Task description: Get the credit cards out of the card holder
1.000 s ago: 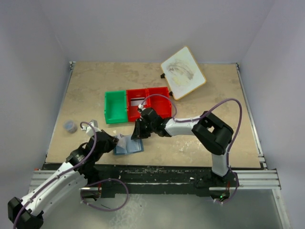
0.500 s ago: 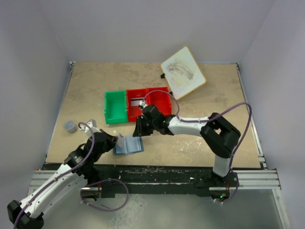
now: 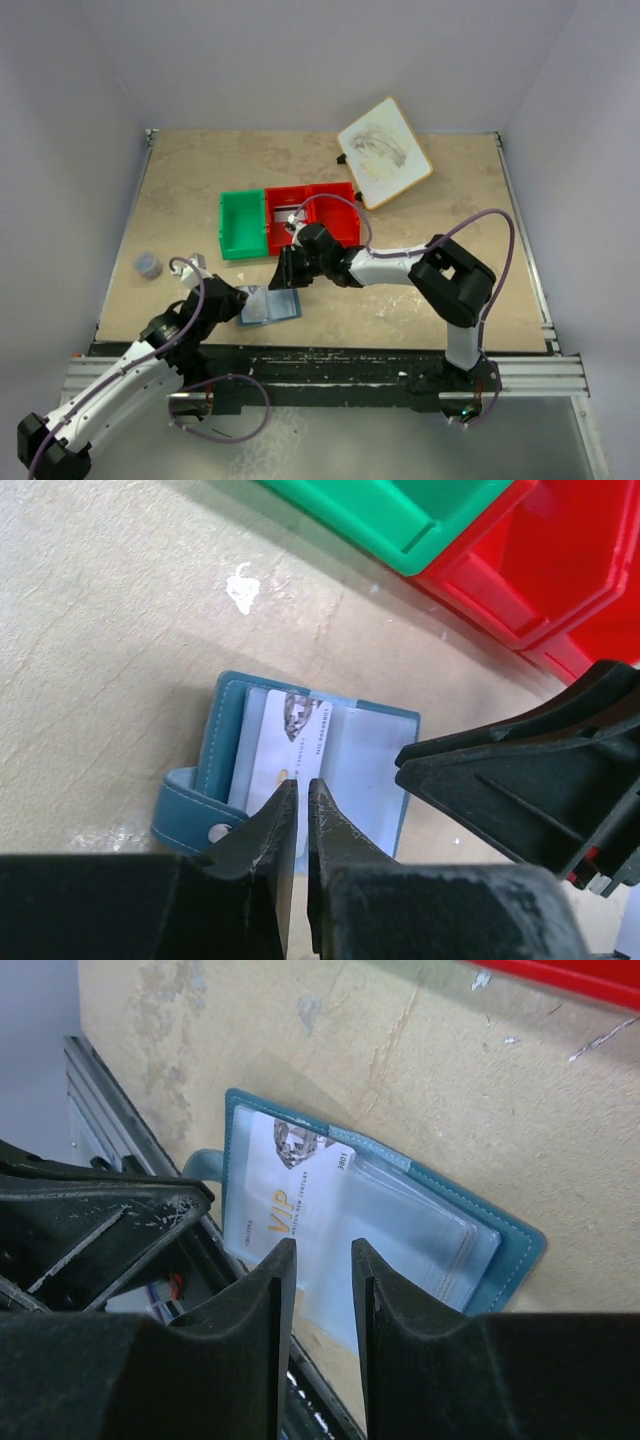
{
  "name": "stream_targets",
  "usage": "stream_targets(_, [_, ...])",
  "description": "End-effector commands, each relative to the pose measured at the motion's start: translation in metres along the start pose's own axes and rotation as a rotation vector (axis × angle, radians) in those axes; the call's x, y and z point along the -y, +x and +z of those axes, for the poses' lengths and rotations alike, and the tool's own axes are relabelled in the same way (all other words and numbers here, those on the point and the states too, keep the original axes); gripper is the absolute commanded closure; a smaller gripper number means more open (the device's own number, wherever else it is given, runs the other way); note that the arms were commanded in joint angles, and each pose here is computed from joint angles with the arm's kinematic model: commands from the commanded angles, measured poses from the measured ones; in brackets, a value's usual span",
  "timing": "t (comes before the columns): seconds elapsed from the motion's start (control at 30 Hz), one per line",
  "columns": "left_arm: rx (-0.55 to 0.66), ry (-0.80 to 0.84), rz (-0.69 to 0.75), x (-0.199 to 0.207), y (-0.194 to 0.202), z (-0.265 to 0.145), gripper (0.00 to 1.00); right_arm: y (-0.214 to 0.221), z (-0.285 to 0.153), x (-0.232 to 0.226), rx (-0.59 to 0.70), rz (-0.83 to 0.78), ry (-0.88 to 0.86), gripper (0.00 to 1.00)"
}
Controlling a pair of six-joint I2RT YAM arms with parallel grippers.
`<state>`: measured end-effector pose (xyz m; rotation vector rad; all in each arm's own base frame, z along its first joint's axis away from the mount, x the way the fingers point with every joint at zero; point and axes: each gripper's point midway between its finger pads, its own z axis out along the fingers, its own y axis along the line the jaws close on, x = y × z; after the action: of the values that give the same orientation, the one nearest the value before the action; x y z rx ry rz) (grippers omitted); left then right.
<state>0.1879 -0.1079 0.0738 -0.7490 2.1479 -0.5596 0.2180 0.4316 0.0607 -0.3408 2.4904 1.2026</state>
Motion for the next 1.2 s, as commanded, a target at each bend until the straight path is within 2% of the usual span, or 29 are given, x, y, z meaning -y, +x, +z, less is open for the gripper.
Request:
stream_targets(0.0, [0.014,0.004,-0.011,0.001,-0.002,0.004,0.90,0.001,0.006,-0.025,-0.015,-0.042,-0.083,0.66])
stream_targets(0.2, [-0.049,-0.039,0.022,-0.008,0.015,0.014,0.77,0.013,0.020,-0.024,-0.060,-0.072,-0.060,0.66])
stream_targets(0.4, [-0.091,-0.118,0.024,-0.027,0.028,0.021,0.74,0.023,0.030,-0.017,-0.094,-0.065,-0.036,0.66])
stream_targets(0.67, [-0.035,-0.193,0.055,-0.042,0.018,0.020,0.70,0.051,0.034,0.023,-0.155,0.018,0.084,0.68])
stream_targets(0.7, [-0.035,-0.195,0.056,-0.042,0.018,0.021,0.74,0.051,0.034,0.025,-0.153,0.021,0.090,0.69])
stream_targets(0.73, [-0.040,-0.186,0.061,-0.040,0.019,0.021,0.87,0.053,0.034,0.027,-0.156,0.022,0.094,0.70])
stream_targets(0.8, [-0.038,-0.168,0.056,-0.035,0.018,0.021,1.00,0.055,0.034,0.030,-0.158,0.025,0.101,0.70])
stream_targets(0.97, [0.018,-0.144,0.056,-0.015,-0.005,0.010,1.00,0.059,0.034,0.034,-0.156,0.027,0.101,0.70])
stream_targets(1.17, [0.004,-0.169,0.066,-0.010,-0.009,0.005,1.00,0.059,0.034,0.034,-0.153,0.035,0.097,0.70])
